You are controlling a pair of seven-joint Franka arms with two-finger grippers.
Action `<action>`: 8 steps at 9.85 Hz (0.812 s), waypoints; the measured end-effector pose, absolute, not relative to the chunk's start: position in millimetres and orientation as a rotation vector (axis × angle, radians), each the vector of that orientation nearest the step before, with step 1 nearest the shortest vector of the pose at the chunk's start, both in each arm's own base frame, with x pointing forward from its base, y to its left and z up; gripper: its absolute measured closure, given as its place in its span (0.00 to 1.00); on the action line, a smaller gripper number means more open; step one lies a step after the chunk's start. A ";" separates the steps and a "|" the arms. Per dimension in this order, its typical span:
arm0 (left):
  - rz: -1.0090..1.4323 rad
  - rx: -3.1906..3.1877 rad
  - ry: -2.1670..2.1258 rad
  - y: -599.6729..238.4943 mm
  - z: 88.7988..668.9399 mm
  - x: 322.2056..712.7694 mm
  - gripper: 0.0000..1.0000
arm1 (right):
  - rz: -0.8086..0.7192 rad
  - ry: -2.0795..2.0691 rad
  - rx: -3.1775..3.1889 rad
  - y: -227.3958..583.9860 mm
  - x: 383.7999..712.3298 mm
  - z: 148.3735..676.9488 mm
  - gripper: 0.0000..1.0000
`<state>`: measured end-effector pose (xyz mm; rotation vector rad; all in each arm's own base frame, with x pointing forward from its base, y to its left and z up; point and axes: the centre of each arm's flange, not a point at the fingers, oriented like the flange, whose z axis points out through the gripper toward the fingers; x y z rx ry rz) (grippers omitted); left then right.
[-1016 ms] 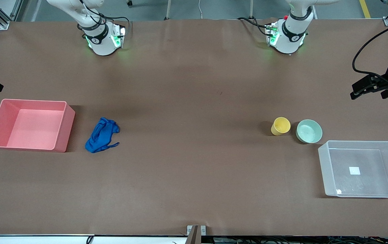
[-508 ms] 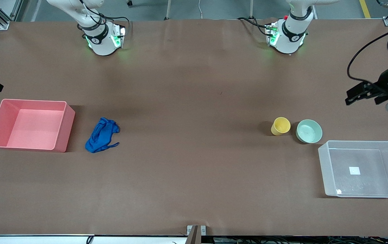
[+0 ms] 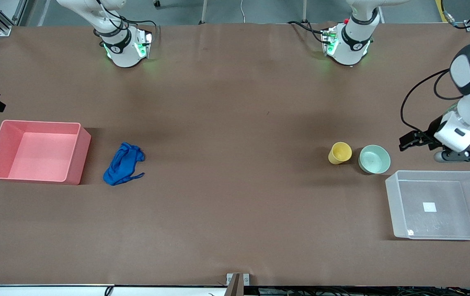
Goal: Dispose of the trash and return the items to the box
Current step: 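Reach the right gripper to the blue cloth while the left gripper reaches the bowl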
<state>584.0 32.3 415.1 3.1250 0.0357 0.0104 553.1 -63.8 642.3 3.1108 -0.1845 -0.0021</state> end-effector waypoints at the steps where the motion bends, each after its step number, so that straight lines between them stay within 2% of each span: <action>1: -0.015 3.123 0.043 39.0 392.7 587.3 0.02 | -0.031 -0.179 3.112 -63.3 565.0 611.6 0.00; 4: -0.074 3.115 0.080 54.2 324.5 598.1 0.02 | -0.094 -0.131 3.114 -38.3 599.8 464.8 0.00; 6: -0.084 3.113 0.085 56.3 298.3 600.8 0.02 | -0.092 -0.107 3.111 1.1 604.3 381.5 0.00; 8: -0.061 3.113 0.087 56.1 270.3 601.4 0.02 | -0.041 -0.113 3.113 35.3 593.8 306.1 0.00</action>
